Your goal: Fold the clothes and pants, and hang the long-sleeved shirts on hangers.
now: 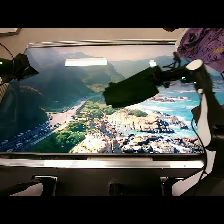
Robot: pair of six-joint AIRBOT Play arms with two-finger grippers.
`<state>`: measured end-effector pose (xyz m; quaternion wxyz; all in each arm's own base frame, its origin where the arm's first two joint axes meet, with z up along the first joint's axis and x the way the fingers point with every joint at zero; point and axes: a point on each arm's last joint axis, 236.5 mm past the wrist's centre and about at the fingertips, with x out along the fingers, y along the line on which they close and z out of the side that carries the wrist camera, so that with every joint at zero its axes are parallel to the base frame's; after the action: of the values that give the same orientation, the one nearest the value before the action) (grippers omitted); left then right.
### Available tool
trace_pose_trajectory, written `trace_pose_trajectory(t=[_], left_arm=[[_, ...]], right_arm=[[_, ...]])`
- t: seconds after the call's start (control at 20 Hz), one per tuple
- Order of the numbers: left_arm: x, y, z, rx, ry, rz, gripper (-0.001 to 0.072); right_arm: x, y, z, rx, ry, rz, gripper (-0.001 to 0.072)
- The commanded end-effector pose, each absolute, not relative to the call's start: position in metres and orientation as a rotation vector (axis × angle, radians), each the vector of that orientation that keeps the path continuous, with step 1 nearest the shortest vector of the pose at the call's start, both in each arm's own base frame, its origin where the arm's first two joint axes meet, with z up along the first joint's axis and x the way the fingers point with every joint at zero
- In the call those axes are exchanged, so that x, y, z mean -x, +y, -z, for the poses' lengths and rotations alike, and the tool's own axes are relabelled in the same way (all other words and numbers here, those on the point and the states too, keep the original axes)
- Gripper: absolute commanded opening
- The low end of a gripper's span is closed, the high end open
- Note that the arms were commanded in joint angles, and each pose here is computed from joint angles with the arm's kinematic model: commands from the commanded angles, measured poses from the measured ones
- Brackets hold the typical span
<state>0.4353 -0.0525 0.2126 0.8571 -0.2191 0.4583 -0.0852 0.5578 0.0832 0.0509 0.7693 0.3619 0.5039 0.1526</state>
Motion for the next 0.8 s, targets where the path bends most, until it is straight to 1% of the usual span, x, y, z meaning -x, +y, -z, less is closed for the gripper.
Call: trace_pose_trajectory(t=[0.0, 0.15, 0.4, 0.55, 0.75], left_arm=[[-0.436, -0.052, -0.213, 0.461, 0.963, 0.178, 0.0021], [-0.436, -0.052, -0.213, 0.461, 0.963, 0.178, 0.0021], [-0.436, -0.052, -0.212, 0.461, 0.963, 0.178, 0.0021], [-0.436, -0.052, -0.212, 0.461, 0.963, 0.178, 0.0021], [-0.436, -0.052, -0.212, 0.461, 0.963, 0.178, 0.0021]], right_arm=[[-0.575, -0.011, -0.087, -0.915, 0.971, -0.143, 0.0030], [-0.571, -0.090, -0.105, -0.999, 0.876, 0.048, 0.0030], [-0.536, -0.192, -0.145, -1.105, 0.701, 0.366, 0.0030], [-0.508, -0.227, -0.171, -1.116, 0.619, 0.502, 0.0030], [-0.474, -0.251, -0.196, -1.087, 0.559, 0.651, 0.0030]])
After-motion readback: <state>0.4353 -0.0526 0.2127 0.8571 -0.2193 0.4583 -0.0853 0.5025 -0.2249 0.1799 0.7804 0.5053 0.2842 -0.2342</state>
